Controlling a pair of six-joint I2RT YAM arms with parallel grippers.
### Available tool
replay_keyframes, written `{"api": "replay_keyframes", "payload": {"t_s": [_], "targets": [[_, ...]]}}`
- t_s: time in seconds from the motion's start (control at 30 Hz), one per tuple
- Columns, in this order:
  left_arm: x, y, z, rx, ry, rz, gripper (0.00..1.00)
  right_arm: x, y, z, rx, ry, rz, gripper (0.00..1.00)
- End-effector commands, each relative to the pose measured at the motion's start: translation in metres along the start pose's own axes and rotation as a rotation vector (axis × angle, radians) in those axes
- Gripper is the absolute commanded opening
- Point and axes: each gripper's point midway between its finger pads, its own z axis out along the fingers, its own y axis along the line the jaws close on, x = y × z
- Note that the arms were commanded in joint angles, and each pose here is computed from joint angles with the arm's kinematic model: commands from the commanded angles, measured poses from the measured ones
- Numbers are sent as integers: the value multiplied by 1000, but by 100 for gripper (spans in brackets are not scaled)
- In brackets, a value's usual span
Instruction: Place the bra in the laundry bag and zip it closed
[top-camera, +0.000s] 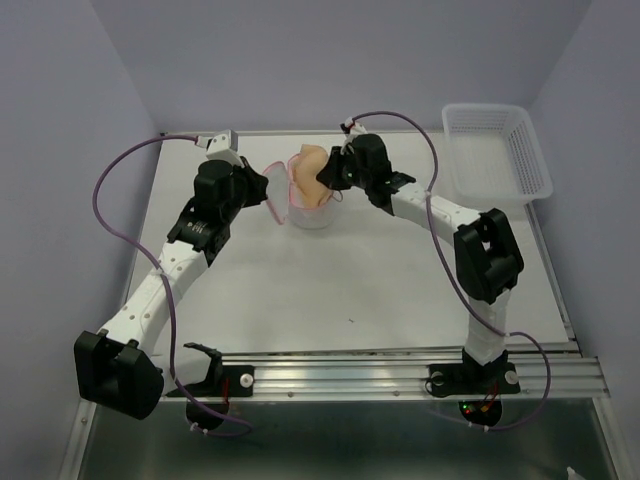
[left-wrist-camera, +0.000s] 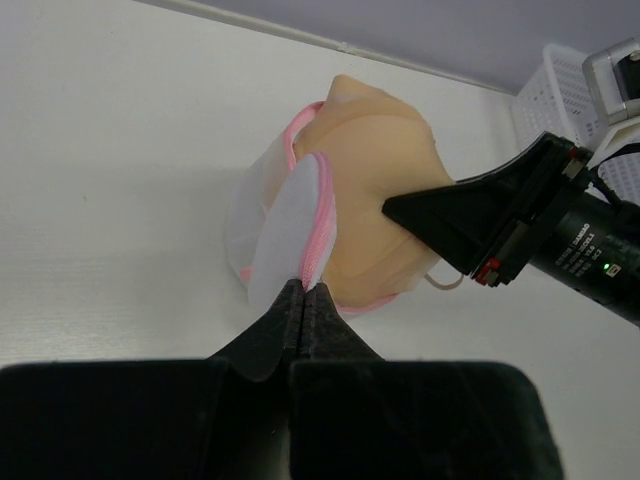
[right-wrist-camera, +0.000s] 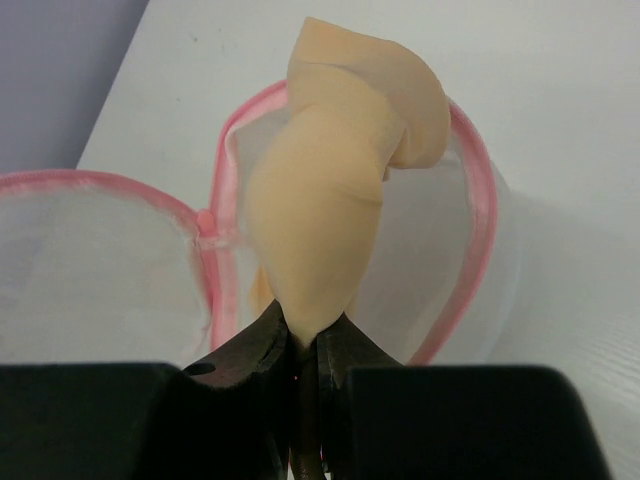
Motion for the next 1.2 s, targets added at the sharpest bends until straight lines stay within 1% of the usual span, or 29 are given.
{"api": "replay_keyframes", "payload": {"t_s": [0.0,0.03,0.1,0.13,0.2,0.23,0.27,0.3,0.33,0.37,0.4,0.43,0.47,0.6,0.7,0.73,0.8,0.87,0.9,0.93,1.03,1.07,1.13,1.17], "targets": [[-45,-24,-15,60,-119,-10,0,11,8,2,68,21,-81,1],[-46,-24,-15,61,-120,-10,0,10,5,3,83,18,-93,1],[-45,-24,-14,61,-117,-10,0,18,12,7,55,40,-96,1],[-45,-25,-14,64,-116,-10,0,31,15,7,45,86,-95,1],[-44,-28,-13,84,-105,-5,0,28,23,12,44,81,-111,1],[-43,-32,-14,101,-98,-5,0,37,18,17,81,102,-120,1],[-43,-35,-15,118,-95,0,0,27,22,19,84,84,-123,1],[-43,-36,-16,127,-95,2,0,26,21,22,92,90,-119,1],[-43,-37,-16,133,-94,1,0,36,13,26,124,124,-103,1],[-42,-43,-17,163,-86,8,0,36,12,29,134,128,-95,1],[-41,-45,-18,176,-85,12,0,23,16,31,137,104,-88,1],[-40,-48,-19,192,-82,14,0,22,13,33,160,104,-80,1],[-39,-51,-20,208,-81,18,0,30,8,36,181,137,-57,1],[-34,-58,-19,240,-60,26,0,25,12,46,190,148,-17,1],[-34,-60,-21,249,-62,33,0,27,7,56,215,154,3,5],[-34,-60,-22,250,-64,33,0,28,4,58,227,150,9,14],[-35,-60,-23,248,-68,34,0,29,2,61,239,148,21,15],[-35,-57,-23,232,-73,30,0,31,-4,63,268,143,24,27],[-36,-54,-22,214,-77,27,0,31,-7,63,279,141,24,35],[-37,-50,-22,187,-80,19,0,28,-10,61,304,130,20,40],[-37,-41,-22,141,-86,19,0,19,-12,55,325,110,-3,63],[-37,-37,-21,121,-90,19,0,9,-8,49,321,94,-23,67],[-37,-34,-20,102,-90,17,0,-2,-2,43,311,74,-37,69],[-37,-32,-20,97,-90,20,0,-16,6,36,297,50,-55,71]]}}
